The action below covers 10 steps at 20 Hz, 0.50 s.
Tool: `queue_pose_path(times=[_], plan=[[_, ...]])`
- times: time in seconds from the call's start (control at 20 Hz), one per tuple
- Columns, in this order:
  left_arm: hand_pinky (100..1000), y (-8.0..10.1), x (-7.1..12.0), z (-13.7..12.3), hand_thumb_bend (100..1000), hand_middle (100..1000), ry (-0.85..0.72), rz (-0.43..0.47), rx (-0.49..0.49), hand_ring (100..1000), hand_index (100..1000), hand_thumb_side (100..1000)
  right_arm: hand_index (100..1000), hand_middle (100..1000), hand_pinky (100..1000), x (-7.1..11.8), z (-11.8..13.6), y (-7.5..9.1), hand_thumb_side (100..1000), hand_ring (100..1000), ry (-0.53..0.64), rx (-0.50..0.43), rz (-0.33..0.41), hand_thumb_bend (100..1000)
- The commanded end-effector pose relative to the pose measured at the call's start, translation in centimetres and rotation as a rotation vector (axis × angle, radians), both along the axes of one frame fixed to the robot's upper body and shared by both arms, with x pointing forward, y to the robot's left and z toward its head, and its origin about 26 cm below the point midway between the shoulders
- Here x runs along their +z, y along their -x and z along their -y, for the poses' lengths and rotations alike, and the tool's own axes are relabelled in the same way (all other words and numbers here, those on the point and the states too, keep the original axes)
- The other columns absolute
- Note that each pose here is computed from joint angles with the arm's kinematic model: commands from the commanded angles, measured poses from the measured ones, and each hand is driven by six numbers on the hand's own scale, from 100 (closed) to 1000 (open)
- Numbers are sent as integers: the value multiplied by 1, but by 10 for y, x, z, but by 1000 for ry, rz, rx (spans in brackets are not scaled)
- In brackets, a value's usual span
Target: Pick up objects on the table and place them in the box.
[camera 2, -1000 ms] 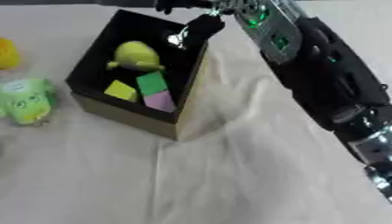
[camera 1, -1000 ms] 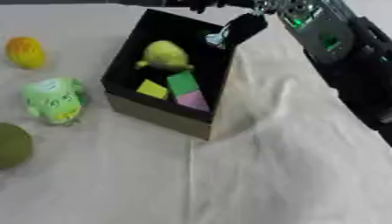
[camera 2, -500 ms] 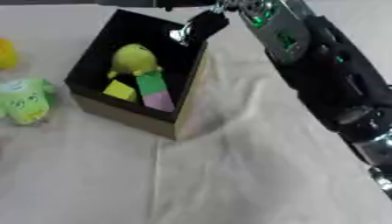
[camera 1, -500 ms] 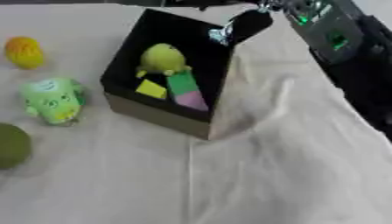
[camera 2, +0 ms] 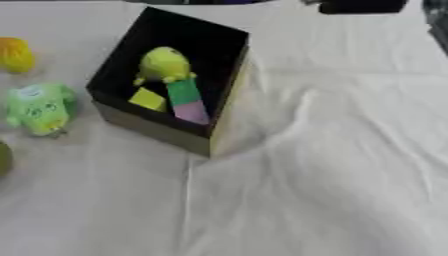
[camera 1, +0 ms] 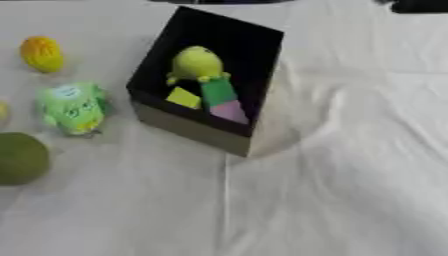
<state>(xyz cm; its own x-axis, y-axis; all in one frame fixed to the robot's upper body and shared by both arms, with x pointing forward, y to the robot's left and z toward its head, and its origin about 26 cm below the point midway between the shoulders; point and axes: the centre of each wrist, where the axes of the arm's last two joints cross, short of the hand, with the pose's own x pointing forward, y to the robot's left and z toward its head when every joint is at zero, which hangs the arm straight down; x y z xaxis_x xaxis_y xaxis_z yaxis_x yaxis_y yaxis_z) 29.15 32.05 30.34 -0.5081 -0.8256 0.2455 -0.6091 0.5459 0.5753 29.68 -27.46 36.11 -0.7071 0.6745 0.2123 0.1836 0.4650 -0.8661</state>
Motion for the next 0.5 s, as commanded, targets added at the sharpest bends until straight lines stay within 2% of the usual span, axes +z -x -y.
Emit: queue_pose_path(times=[0.05, 0.15, 0.3, 0.5], plan=[[873, 8, 18, -5, 464, 804, -211, -21, 75, 848, 902, 569, 804, 687, 840, 20, 18, 20, 748, 842, -67, -15, 122, 100], [879, 9, 22, -6, 471, 807, -302, -69, 112, 852, 905, 554, 796, 680, 838, 22, 30, 23, 695, 837, -107, -31, 168, 100], [882, 10, 26, -5, 470, 811, -390, -148, 144, 854, 910, 550, 793, 678, 837, 21, 40, 26, 675, 836, -138, -52, 218, 100], [887, 10, 30, -2, 456, 820, -444, -250, 141, 860, 918, 547, 792, 679, 837, 13, 46, 25, 673, 835, -137, -70, 215, 100]])
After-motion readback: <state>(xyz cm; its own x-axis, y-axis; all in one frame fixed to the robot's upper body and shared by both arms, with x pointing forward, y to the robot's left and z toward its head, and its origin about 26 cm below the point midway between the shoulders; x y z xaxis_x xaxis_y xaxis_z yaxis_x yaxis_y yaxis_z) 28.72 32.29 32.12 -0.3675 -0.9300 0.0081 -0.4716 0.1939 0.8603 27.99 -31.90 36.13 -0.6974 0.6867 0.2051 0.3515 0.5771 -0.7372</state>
